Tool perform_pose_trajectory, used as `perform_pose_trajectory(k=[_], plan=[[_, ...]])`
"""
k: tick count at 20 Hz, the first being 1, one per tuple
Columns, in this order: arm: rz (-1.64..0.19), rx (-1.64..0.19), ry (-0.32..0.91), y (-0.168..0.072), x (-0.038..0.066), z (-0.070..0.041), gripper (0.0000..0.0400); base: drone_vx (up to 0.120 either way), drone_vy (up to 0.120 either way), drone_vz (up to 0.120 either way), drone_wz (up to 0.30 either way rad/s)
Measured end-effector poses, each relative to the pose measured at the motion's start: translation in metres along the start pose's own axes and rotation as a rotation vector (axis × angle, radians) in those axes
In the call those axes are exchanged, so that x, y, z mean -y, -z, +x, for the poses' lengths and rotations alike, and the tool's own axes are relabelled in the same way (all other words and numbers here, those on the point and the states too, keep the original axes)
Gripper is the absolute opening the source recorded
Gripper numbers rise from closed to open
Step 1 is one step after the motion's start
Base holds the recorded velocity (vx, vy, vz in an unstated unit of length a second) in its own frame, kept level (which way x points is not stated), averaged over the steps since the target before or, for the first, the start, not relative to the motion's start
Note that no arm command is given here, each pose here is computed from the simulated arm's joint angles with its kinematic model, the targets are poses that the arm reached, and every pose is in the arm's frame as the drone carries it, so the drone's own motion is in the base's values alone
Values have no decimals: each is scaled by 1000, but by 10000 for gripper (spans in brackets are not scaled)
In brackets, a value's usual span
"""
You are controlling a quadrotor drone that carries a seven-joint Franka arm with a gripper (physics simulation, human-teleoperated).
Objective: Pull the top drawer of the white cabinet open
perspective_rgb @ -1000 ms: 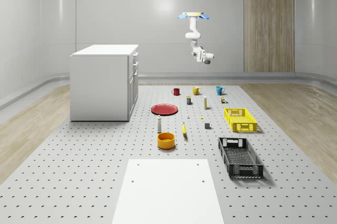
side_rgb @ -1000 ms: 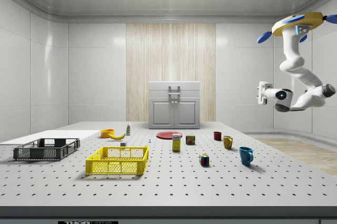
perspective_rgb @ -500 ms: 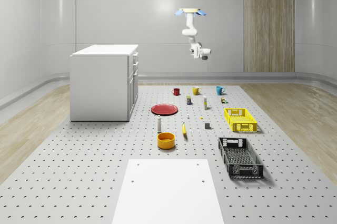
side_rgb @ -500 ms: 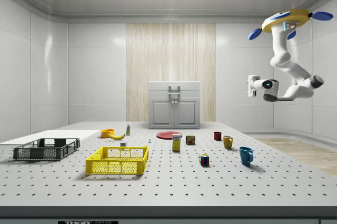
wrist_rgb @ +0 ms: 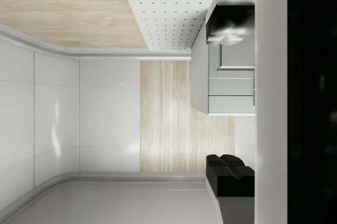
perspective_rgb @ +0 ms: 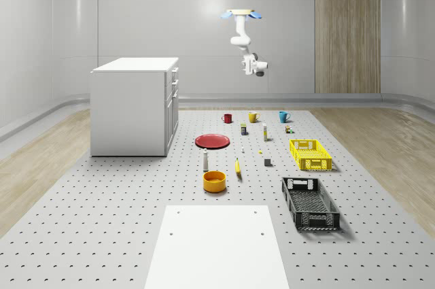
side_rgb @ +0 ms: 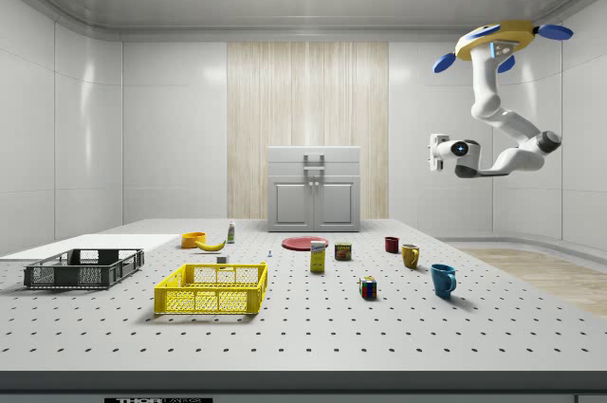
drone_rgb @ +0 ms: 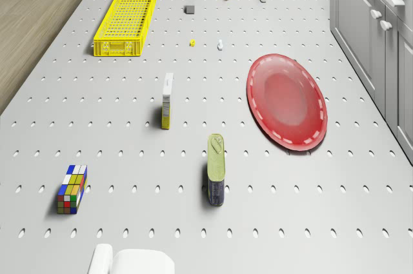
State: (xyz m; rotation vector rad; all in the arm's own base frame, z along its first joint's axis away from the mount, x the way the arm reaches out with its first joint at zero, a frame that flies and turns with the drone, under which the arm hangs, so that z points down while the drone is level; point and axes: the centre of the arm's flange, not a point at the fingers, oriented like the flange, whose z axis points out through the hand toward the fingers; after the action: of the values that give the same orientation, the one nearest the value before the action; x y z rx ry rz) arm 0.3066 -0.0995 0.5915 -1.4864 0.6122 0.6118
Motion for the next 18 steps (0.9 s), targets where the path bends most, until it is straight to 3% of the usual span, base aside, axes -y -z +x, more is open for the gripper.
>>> perform_pose_trajectory(k=[18], plan=[[2, 1, 0, 0, 0, 0, 305, 120, -120, 0, 0]])
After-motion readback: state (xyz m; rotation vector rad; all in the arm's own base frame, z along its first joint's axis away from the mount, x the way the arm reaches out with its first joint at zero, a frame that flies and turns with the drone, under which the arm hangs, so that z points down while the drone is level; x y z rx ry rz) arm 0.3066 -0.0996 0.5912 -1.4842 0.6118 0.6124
